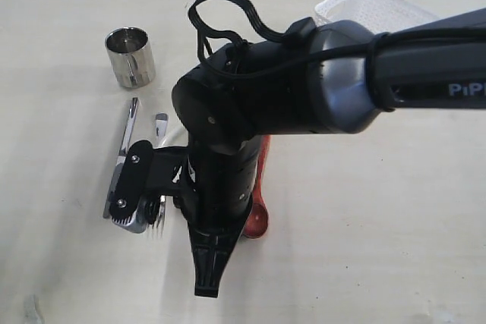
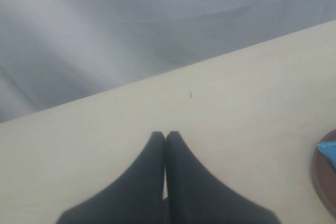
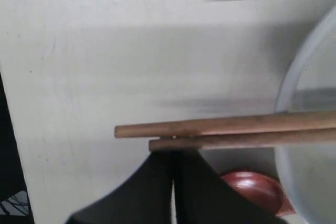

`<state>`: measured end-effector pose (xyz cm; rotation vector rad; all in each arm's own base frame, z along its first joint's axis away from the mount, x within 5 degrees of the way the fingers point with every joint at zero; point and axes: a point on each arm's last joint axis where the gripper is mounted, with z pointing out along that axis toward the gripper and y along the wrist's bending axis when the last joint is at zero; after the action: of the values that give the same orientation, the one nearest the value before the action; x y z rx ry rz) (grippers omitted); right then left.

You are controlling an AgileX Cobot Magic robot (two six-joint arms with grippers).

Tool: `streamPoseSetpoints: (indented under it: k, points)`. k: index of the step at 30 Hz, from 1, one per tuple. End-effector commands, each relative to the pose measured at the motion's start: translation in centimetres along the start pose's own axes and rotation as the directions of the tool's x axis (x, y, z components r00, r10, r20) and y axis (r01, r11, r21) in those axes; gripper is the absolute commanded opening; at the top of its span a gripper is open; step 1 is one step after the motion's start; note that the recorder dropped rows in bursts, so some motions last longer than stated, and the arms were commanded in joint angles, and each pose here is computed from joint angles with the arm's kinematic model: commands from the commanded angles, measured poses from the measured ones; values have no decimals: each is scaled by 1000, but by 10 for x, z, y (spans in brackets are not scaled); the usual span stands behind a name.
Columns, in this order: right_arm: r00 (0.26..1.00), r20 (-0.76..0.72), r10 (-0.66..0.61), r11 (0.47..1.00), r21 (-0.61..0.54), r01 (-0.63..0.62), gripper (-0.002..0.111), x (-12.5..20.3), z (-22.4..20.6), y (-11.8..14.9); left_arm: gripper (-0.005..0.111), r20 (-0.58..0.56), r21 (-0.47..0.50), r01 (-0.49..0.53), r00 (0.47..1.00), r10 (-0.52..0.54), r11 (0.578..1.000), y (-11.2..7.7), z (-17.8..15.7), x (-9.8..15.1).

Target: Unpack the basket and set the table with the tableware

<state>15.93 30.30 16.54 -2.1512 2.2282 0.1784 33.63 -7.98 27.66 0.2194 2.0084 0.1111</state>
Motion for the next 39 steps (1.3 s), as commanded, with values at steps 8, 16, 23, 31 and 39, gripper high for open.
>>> streamPoseSetpoints:
  k: [8,16,23,31,39]
  points:
    - [999,43,32,999,-31,-31,0,-4,-1,4,0,-3,7,-1,1000,1,1000,-1,-1,1]
    - [998,19,66,996,-67,-65,0,-2,-4,7,0,-3,7,-1,1000,1,1000,-1,-1,1]
    - [993,56,108,984,-149,-98,0,-3,-15,17,0,-3,7,-1,1000,1,1000,-1,-1,1]
    - [991,105,86,975,-213,-62,0,-8,-16,22,0,-3,7,-1,1000,1,1000,-1,-1,1]
    - [995,80,58,982,-183,-43,0,-9,1,16,0,-3,5,-4,1000,4,1000,-1,-1,1]
